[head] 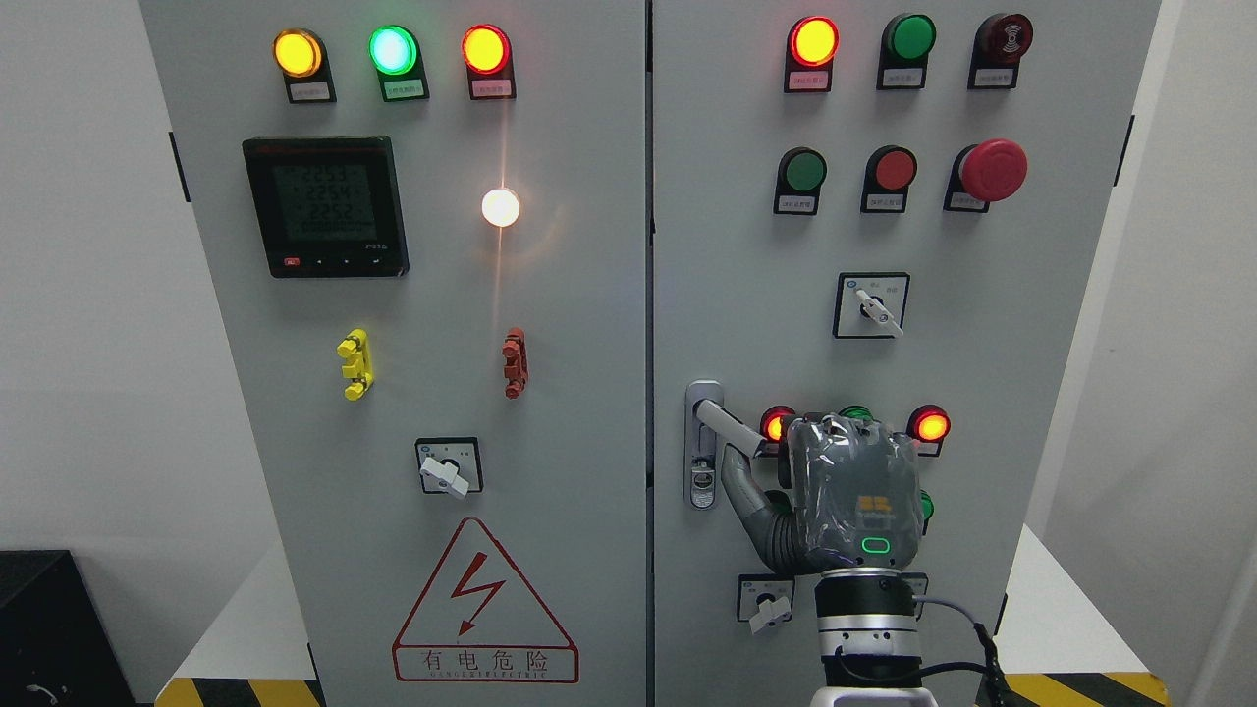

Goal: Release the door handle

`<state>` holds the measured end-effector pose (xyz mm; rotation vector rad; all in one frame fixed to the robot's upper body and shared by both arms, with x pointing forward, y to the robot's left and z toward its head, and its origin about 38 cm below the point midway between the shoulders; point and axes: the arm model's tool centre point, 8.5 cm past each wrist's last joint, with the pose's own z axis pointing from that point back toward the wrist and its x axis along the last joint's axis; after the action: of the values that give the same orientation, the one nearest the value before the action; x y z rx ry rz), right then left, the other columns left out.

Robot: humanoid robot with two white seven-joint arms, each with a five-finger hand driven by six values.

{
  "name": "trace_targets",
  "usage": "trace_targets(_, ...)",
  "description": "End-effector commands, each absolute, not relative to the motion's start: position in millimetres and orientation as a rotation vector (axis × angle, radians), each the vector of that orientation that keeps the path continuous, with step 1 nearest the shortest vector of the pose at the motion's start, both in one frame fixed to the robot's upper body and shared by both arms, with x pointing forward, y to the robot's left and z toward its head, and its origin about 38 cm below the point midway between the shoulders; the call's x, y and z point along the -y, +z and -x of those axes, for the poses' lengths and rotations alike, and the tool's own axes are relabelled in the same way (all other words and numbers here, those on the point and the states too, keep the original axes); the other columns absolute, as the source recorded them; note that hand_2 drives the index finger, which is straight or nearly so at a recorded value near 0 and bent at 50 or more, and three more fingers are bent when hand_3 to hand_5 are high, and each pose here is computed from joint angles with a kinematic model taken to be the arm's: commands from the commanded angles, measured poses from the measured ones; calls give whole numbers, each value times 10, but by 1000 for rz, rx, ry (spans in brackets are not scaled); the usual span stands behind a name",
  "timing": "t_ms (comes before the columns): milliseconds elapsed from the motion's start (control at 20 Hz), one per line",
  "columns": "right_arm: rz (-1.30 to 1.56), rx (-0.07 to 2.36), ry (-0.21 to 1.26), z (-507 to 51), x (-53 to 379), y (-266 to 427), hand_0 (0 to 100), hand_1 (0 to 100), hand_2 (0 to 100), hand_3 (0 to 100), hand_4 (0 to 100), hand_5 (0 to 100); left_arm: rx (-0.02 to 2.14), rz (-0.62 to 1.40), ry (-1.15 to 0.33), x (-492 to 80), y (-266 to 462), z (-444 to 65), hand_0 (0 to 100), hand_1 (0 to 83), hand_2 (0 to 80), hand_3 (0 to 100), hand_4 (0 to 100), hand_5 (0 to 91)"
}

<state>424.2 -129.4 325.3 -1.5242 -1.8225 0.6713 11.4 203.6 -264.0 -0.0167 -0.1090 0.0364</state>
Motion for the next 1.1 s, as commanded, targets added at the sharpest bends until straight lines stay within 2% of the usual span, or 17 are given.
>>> trace_targets(0,1525,1822,667,-4243,1304,3256,486,327,889,1000,1000,1000,106,13,33,-2048,-2633,-181,120,556,0,0,0,0)
trace_targets(1051,1531,1826,661,-4245,1303,3283,478,327,888,1000,1000,1000,106,13,33,-2048,-2633,-181,120,556,0,0,0,0)
